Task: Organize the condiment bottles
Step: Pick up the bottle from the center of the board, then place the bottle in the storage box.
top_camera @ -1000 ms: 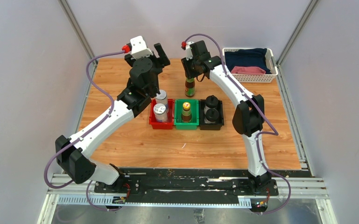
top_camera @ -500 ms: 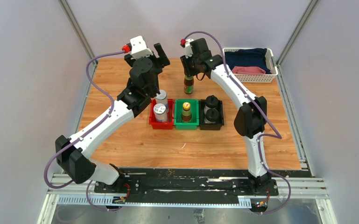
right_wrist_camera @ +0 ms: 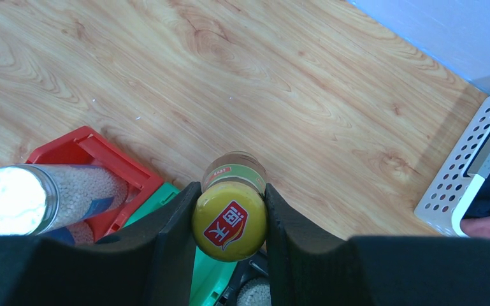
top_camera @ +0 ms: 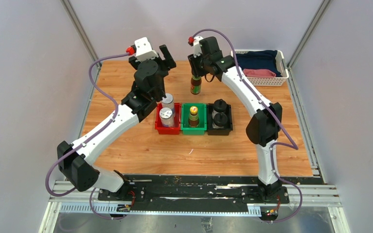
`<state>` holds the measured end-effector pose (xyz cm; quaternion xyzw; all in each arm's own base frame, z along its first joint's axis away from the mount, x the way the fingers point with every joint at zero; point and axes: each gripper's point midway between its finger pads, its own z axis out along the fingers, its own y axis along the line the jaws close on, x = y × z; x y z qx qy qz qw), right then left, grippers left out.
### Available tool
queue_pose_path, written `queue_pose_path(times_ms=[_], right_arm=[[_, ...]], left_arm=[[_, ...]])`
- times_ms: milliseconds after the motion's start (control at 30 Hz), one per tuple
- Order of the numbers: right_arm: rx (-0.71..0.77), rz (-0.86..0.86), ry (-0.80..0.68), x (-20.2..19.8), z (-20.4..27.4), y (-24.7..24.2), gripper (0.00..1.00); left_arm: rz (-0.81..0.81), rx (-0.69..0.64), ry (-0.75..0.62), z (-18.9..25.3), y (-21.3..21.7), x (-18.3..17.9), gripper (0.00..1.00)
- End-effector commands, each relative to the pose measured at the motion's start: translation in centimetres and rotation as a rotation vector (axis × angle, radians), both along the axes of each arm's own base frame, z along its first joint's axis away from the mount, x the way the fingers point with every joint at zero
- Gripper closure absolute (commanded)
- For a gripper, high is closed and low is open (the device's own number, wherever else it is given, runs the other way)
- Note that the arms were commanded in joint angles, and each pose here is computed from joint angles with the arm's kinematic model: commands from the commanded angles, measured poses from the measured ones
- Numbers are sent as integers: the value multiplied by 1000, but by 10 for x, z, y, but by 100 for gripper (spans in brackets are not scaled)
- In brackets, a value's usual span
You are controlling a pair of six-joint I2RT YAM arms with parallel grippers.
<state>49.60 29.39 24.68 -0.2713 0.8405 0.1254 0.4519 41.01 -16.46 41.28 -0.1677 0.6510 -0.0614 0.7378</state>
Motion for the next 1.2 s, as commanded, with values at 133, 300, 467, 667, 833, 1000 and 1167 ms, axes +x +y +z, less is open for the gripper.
queue_pose_path(times_ms=[133, 300, 467, 667, 833, 1000, 1167], right_arm=[[75, 34, -174, -15, 74, 8, 100], [77, 39, -183, -23, 79, 8, 100], [72, 48, -183, -33, 80, 8, 100], [68, 59, -188, -46, 83, 9, 100], [65, 68, -191, -58, 84, 11, 100], [60, 73, -194, -69, 84, 15, 100], [50, 78, -200, -82, 84, 19, 100]], left_arm=[[45, -31, -33, 13, 15, -7, 13], [50, -30, -30, 12, 16, -8, 13], [60, -31, -32, 13, 18, -9, 13], [71, -26, -33, 16, 20, -9, 13], [77, -27, -36, 18, 23, -11, 13], [80, -31, -43, 22, 25, -13, 13], [80, -34, -51, 27, 28, -16, 13]])
